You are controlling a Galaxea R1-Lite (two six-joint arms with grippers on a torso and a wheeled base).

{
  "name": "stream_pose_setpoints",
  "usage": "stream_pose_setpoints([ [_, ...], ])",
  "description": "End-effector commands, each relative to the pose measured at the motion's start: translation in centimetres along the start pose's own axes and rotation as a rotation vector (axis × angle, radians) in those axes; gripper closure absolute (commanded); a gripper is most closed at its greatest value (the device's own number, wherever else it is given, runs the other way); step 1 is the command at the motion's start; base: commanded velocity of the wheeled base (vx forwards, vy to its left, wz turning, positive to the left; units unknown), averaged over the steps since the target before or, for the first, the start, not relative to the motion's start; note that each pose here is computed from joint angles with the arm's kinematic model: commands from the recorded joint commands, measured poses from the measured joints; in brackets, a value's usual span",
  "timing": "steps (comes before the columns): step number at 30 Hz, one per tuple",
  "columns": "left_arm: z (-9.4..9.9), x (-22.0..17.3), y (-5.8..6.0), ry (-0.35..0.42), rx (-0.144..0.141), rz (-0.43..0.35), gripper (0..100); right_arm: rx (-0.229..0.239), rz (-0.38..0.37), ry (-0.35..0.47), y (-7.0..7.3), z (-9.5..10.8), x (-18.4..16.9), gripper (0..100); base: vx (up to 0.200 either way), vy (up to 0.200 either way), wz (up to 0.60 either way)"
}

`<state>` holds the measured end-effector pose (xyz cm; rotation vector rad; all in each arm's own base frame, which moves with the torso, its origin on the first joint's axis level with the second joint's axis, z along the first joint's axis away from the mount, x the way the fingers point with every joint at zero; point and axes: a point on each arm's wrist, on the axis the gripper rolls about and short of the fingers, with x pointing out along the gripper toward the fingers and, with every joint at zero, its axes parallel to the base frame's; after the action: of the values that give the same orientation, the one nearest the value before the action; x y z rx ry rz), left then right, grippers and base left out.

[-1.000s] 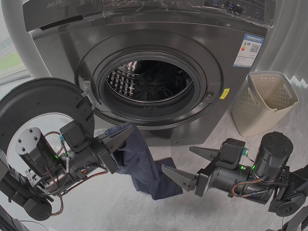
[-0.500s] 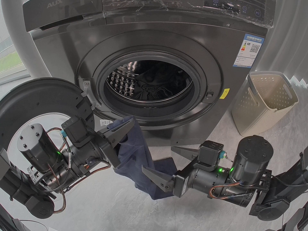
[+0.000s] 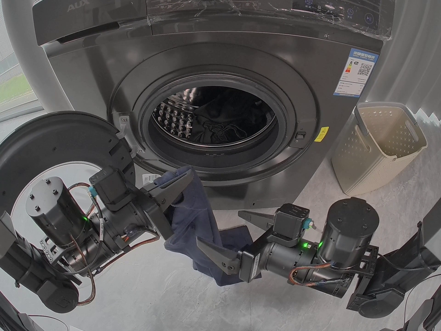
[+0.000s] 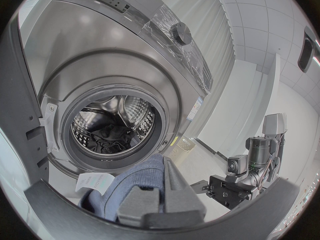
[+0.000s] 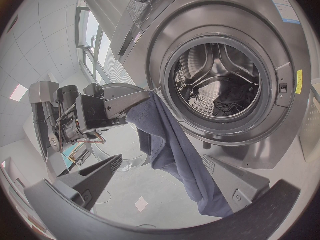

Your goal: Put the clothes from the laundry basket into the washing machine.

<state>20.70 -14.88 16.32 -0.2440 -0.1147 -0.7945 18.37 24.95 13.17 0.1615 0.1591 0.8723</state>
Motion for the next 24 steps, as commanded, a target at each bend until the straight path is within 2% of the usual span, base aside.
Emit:
stream_pose_setpoints([
  [1, 0.0, 0.0, 0.0, 0.002, -0.002, 0.001, 100, -0.001, 0.005, 0.007, 0.2, -0.2, 0.2, 0, 0.0, 0.0, 0.0],
  [8, 0.0, 0.0, 0.2, 0.001, 0.0, 0.007, 100, -0.004, 0.017, -0.024, 0.5, 0.4, 0.7, 0, 0.0, 0.0, 0.0],
  [15, 0.1, 0.0, 0.1, -0.005, 0.002, 0.006, 100, -0.025, 0.028, -0.03, 0.4, -0.9, 2.8, 0, 0.0, 0.0, 0.0],
  [19, 0.3, 0.1, 0.1, -0.017, 0.003, 0.019, 100, -0.029, 0.016, -0.032, -0.1, -1.4, 4.4, 0, 0.0, 0.0, 0.0],
  [24, 0.5, 0.1, 0.0, -0.027, 0.003, 0.017, 100, -0.04, 0.001, -0.069, -0.7, -0.9, 6.5, 0, 0.0, 0.0, 0.0],
])
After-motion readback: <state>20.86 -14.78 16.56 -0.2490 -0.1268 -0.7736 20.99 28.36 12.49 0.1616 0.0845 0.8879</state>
